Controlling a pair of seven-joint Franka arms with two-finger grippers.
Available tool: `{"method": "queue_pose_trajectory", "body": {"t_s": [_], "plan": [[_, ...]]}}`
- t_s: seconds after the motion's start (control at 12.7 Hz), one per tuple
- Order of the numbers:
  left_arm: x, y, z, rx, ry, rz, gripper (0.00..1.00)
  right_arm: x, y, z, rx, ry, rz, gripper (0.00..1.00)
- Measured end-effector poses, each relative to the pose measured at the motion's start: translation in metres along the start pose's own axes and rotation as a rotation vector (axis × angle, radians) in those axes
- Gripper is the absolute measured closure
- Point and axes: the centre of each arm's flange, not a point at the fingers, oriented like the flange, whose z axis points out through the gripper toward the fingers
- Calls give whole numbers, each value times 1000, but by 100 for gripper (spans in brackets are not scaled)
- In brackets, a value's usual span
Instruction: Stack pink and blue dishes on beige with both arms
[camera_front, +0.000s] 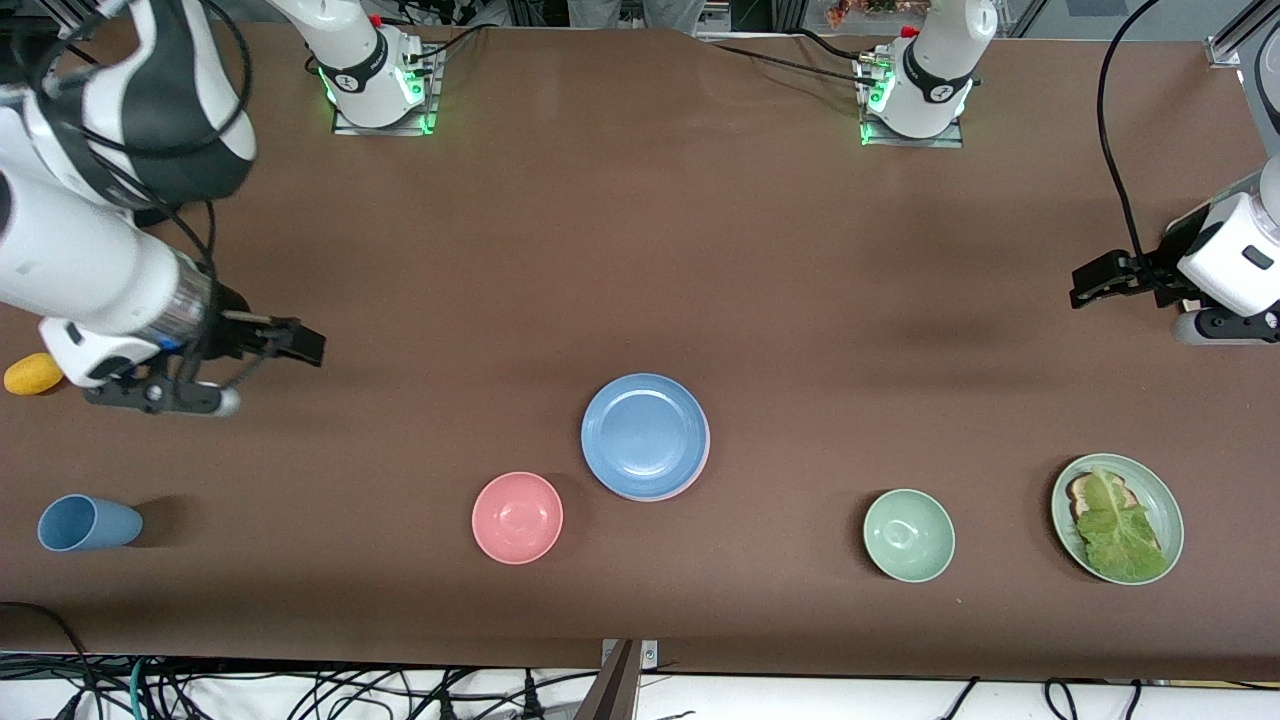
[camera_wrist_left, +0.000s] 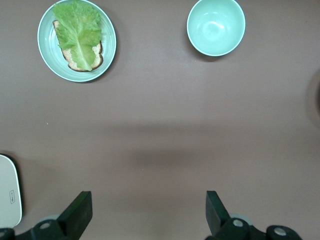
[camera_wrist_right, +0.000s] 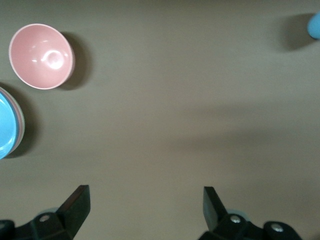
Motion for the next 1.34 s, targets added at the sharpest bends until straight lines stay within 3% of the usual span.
{"method": "queue_pose_trajectory", "body": {"t_s": [0.39, 0.63, 1.34], "plan": [[0, 0, 0, 0, 0, 0, 0, -23, 62, -18, -7, 5, 24, 0], [0, 0, 0, 0, 0, 0, 0, -28, 66, -31, -6, 26, -14, 0], [0, 0, 0, 0, 0, -1, 0, -27, 71, -31, -8, 24, -50, 0]]}}
